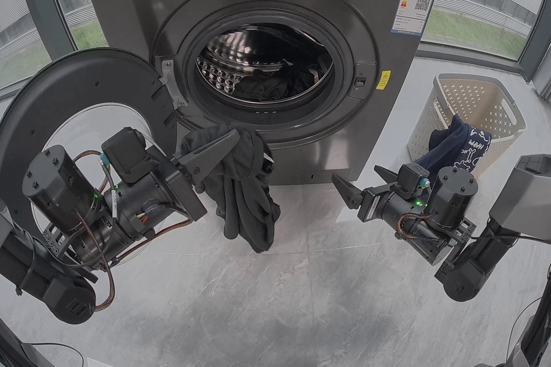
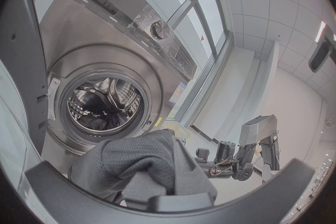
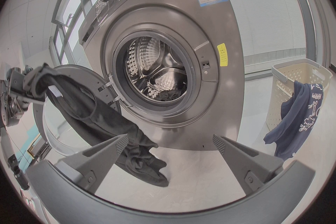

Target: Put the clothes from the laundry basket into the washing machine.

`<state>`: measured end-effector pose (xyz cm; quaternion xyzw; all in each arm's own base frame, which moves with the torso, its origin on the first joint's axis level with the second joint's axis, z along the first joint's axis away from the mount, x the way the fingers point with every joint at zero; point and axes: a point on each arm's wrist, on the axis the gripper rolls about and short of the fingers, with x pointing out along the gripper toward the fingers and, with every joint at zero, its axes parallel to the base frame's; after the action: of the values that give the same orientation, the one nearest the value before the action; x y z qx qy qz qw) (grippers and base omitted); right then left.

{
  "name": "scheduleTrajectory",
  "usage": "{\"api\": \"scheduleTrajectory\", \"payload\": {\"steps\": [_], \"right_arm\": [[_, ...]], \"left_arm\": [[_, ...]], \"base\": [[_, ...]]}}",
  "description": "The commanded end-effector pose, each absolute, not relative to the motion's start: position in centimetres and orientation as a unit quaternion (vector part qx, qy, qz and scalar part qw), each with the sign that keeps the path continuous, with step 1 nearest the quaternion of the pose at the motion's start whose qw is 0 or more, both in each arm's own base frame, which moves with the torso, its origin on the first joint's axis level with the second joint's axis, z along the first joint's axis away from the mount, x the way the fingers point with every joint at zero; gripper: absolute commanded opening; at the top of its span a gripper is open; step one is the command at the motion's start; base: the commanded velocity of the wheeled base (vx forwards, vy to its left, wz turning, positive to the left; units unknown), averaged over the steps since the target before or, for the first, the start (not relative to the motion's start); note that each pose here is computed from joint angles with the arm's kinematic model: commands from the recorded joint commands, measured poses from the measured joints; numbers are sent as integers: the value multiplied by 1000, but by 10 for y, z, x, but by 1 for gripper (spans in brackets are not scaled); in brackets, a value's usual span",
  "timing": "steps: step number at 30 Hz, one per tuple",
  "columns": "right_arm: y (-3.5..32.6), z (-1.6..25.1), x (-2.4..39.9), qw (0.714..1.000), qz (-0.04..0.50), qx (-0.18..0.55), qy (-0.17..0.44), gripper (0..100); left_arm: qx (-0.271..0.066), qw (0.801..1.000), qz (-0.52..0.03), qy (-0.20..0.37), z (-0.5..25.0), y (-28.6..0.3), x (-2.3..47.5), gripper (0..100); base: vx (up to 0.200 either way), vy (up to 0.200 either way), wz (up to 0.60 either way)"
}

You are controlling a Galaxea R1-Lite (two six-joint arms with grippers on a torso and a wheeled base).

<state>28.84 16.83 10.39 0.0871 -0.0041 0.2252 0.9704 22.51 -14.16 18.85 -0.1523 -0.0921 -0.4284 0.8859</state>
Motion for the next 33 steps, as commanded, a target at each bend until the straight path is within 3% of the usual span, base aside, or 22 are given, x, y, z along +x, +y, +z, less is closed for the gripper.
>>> {"api": "scheduleTrajectory", "payload": {"steps": [1, 24, 33], "right_arm": [[174, 92, 292, 970, 228, 83, 9, 100], [211, 42, 268, 954, 279, 51, 92, 100], [232, 38, 269, 949, 301, 54, 83, 100]], "left_arm": [[-154, 882, -432, -109, 198, -139, 220, 0], [-155, 883, -431, -106, 196, -141, 224, 0], [-154, 883, -432, -103, 195, -141, 222, 0]], "base": [[0, 0, 0], [0, 0, 0], [0, 0, 0]]}}
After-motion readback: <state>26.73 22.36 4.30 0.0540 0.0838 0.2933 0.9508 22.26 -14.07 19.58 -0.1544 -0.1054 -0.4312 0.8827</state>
